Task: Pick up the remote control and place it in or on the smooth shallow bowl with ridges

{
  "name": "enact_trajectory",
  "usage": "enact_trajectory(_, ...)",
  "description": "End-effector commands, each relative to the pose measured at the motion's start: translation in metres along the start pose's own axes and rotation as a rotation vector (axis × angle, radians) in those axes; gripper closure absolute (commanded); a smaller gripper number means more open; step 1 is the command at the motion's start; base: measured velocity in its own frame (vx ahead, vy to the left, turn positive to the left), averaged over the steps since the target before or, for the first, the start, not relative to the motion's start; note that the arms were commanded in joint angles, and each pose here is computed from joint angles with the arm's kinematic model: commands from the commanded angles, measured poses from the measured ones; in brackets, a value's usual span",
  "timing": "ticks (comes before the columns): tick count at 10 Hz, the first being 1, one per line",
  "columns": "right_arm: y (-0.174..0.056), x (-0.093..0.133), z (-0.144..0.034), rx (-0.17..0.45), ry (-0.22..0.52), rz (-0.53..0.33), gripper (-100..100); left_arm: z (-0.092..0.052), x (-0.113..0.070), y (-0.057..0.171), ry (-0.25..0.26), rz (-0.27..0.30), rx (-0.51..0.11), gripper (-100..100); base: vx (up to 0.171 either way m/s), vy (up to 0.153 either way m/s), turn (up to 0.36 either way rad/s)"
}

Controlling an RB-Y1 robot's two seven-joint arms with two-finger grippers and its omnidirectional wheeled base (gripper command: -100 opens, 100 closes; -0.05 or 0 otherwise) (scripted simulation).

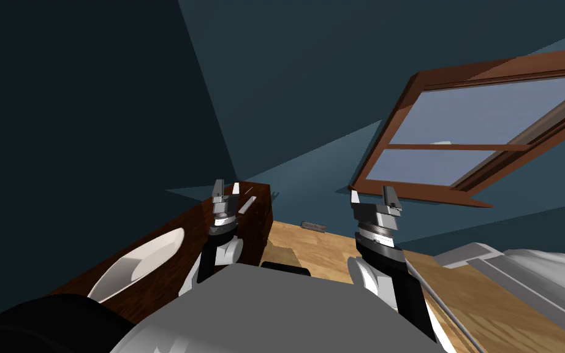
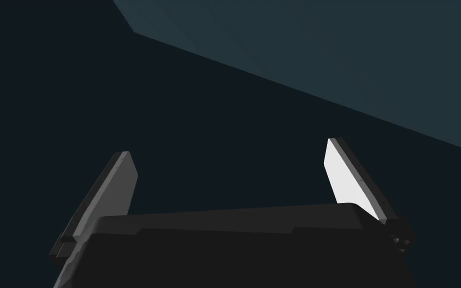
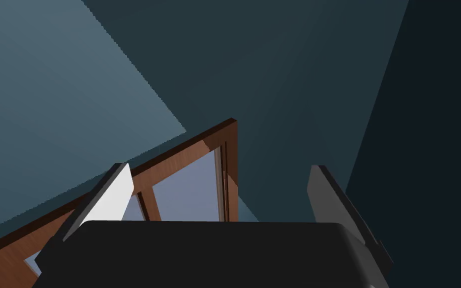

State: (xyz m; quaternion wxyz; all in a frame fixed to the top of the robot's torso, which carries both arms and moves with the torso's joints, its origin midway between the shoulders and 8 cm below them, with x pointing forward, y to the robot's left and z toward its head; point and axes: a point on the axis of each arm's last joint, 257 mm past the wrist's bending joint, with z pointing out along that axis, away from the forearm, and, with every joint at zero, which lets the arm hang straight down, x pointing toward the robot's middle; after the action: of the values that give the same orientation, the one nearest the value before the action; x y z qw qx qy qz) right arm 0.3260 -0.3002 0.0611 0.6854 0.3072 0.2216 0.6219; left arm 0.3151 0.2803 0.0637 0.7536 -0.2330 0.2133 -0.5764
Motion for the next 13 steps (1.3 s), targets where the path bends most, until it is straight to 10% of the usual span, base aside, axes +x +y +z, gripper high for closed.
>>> enact_trajectory(1,0.0,0.0,0.0,0.0,0.0,0.0,0,0.001,0.004,0.007,0.036,-0.003,-0.021,-100,0.003,-0.045,-0.035)
enact_trajectory(13,0.0,0.0,0.0,0.0,0.0,0.0,0,-0.002,0.015,0.107,0.207,-0.062,-0.316,-100,0.04,-0.111,-0.03)
